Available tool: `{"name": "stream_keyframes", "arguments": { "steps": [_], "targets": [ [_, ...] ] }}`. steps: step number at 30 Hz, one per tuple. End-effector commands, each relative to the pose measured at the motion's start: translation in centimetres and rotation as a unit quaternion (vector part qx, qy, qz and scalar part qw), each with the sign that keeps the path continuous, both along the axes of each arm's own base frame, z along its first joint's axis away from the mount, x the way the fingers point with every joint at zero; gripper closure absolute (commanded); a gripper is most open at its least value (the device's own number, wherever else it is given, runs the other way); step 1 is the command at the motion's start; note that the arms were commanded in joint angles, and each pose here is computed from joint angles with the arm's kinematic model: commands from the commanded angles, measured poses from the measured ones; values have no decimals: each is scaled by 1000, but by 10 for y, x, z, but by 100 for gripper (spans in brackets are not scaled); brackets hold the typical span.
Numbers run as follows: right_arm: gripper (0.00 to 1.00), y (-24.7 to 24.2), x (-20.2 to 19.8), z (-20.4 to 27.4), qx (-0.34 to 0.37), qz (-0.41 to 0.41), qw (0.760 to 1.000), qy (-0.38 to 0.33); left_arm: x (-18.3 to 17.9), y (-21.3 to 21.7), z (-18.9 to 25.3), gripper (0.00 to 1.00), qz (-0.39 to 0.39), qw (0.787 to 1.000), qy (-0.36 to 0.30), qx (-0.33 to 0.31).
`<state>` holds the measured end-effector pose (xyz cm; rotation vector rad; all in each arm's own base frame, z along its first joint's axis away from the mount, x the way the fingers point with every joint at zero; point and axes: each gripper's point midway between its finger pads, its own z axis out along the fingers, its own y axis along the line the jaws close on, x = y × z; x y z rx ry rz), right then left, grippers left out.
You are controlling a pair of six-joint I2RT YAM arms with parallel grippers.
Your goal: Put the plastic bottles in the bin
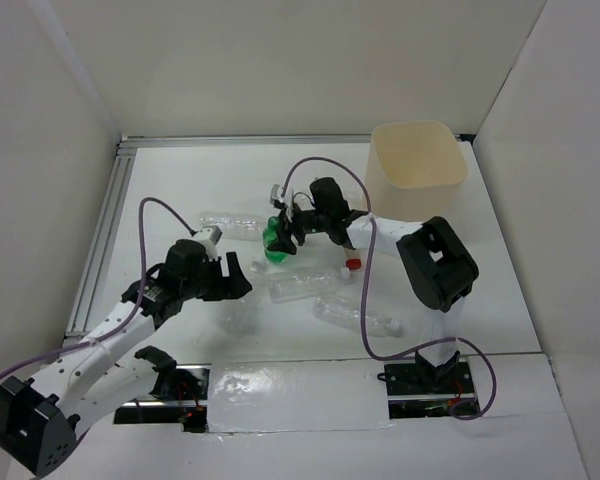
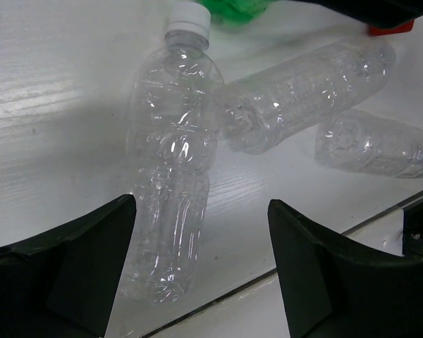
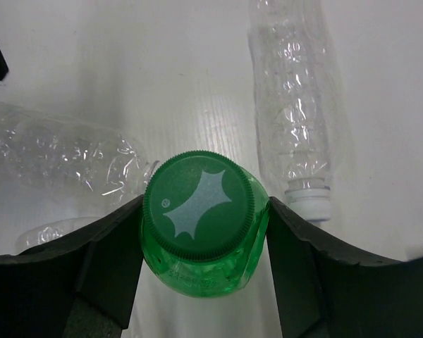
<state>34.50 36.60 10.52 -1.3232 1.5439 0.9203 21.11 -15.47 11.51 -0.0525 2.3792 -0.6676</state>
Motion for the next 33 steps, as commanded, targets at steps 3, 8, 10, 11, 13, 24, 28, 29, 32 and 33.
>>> {"name": "stream_keyframes", "arguments": {
  "steps": [3, 8, 10, 11, 13, 24, 28, 29, 32, 33],
  "targets": [
    [71, 11, -4, 85, 47, 76, 995, -50, 11, -4, 2, 6, 15, 999, -25, 24],
    [75, -16, 6, 209, 88, 61, 992, -74, 19, 1, 4, 1, 31, 998, -39, 49],
    [75, -29, 12, 245, 104, 34, 991, -77, 19, 2, 0, 1, 30, 997, -39, 62],
    [75, -44, 25, 261, 108, 1, 991, -84, 22, 3, -3, 1, 33, 997, -38, 67],
    [77, -69, 47, 298, 112, -72, 986, -103, 22, 0, -9, 1, 22, 996, -28, 79],
    [76, -244, 100, 316, 83, -355, 928, -81, 20, -9, -32, 1, -7, 990, 5, 139],
    [74, -275, 95, 303, 69, -404, 909, -74, 18, -9, -45, 1, -2, 986, 25, 162],
    [73, -279, 97, 303, 64, -412, 906, -79, 19, -6, -48, 1, 1, 985, 27, 169],
    [70, -302, 94, 289, 44, -441, 894, -59, 16, -4, -59, 1, 11, 982, 46, 184],
    [63, -308, 95, 286, 36, -449, 891, -57, 15, -5, -59, 1, 13, 982, 45, 184]
  ]
}}
